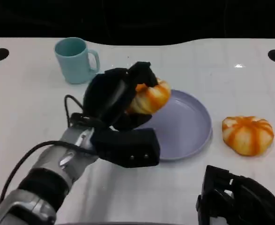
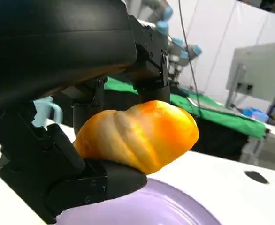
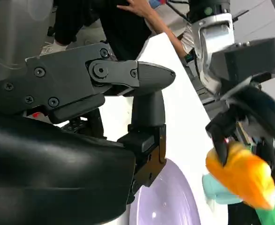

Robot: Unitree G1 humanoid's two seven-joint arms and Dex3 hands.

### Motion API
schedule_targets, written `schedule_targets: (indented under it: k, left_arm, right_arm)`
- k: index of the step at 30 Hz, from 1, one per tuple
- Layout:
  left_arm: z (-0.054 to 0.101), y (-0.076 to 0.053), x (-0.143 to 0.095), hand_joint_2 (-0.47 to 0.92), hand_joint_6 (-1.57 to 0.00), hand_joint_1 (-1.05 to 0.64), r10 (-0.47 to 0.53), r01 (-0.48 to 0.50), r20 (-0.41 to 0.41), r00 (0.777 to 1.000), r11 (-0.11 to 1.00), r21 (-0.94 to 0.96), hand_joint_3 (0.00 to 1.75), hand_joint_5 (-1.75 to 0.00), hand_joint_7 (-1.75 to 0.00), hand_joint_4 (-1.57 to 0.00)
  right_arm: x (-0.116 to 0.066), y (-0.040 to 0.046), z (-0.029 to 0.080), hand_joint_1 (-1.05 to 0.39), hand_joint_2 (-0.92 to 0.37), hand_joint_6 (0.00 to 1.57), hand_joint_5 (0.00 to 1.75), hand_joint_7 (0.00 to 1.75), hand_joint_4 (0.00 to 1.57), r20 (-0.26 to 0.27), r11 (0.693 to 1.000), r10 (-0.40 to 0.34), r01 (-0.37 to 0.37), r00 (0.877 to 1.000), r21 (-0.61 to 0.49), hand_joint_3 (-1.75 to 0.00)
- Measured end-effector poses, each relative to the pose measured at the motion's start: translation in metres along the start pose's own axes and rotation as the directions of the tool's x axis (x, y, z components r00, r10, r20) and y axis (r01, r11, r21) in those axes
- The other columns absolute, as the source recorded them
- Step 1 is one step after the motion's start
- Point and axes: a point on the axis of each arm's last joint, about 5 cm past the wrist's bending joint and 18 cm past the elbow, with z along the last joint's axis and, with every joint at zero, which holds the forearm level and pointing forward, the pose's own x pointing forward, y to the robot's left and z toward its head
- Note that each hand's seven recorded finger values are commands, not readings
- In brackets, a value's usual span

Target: Grasp the bread from the table and place it into the plate.

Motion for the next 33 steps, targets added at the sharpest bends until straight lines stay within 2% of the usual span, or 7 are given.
schedule_targets:
  k: [11, 16, 20, 21, 24, 28, 33]
  left_arm:
    - [0.013, -0.024, 0.008, 0.38, -0.74, -0.22, -0.137, 0.137, 0.010, 0.991, 0.990, 0.016, 1.29, -1.75, -1.75, -0.97]
    - [0.012, -0.029, 0.004, 0.59, -0.71, -0.24, -0.180, 0.179, 0.000, 0.984, 0.983, 0.032, 0.71, -1.68, -1.05, -0.74]
    - [0.011, -0.027, 0.007, 0.89, -0.62, -0.35, -0.244, 0.245, -0.012, 0.970, 0.969, 0.043, 0.28, -1.22, -0.35, -0.56]
    - [0.011, -0.026, 0.008, 0.91, -0.53, -0.43, -0.269, 0.269, -0.011, 0.963, 0.962, 0.048, 0.28, -0.95, -0.20, -0.47]
    - [0.010, -0.024, 0.009, 0.92, -0.38, -0.60, -0.343, 0.343, -0.014, 0.939, 0.937, 0.070, 0.35, -0.56, -0.03, -0.31]
    - [0.009, -0.023, 0.009, 0.92, -0.21, -0.80, -0.420, 0.422, -0.041, 0.907, 0.899, 0.118, 0.53, -0.38, 0.00, -0.08]
    - [0.007, -0.014, 0.012, 0.92, -0.12, -0.93, -0.500, 0.505, -0.075, 0.863, 0.842, 0.189, 0.64, -0.31, 0.00, 0.00]
  right_arm:
    - [0.000, 0.0017, 0.001, -0.57, -0.92, 0.39, 1.75, 1.74, 0.62, 0.004, 1.000, 0.007, -0.007, 1.000, -0.006, -0.41]
    - [0.000, 0.0021, 0.001, -0.56, -0.92, 0.39, 1.75, 1.73, 0.61, 0.001, 1.000, 0.009, -0.009, 1.000, -0.005, -0.42]
    - [0.001, 0.0024, 0.001, -0.55, -0.92, 0.39, 1.75, 1.73, 0.61, 0.002, 1.000, 0.011, -0.011, 1.000, -0.005, -0.42]
    - [0.001, 0.0024, 0.002, -0.55, -0.92, 0.39, 1.75, 1.73, 0.61, 0.002, 1.000, 0.012, -0.012, 1.000, -0.005, -0.42]
    - [0.001, 0.0024, 0.002, -0.55, -0.92, 0.40, 1.75, 1.73, 0.61, 0.002, 1.000, 0.012, -0.012, 1.000, -0.006, -0.41]
    - [0.001, 0.0024, 0.002, -0.55, -0.92, 0.39, 1.75, 1.73, 0.62, 0.001, 1.000, 0.012, -0.012, 1.000, -0.007, -0.42]
    - [0.001, 0.0023, 0.002, -0.55, -0.92, 0.39, 1.75, 1.74, 0.62, 0.001, 1.000, 0.013, -0.013, 1.000, -0.008, -0.43]
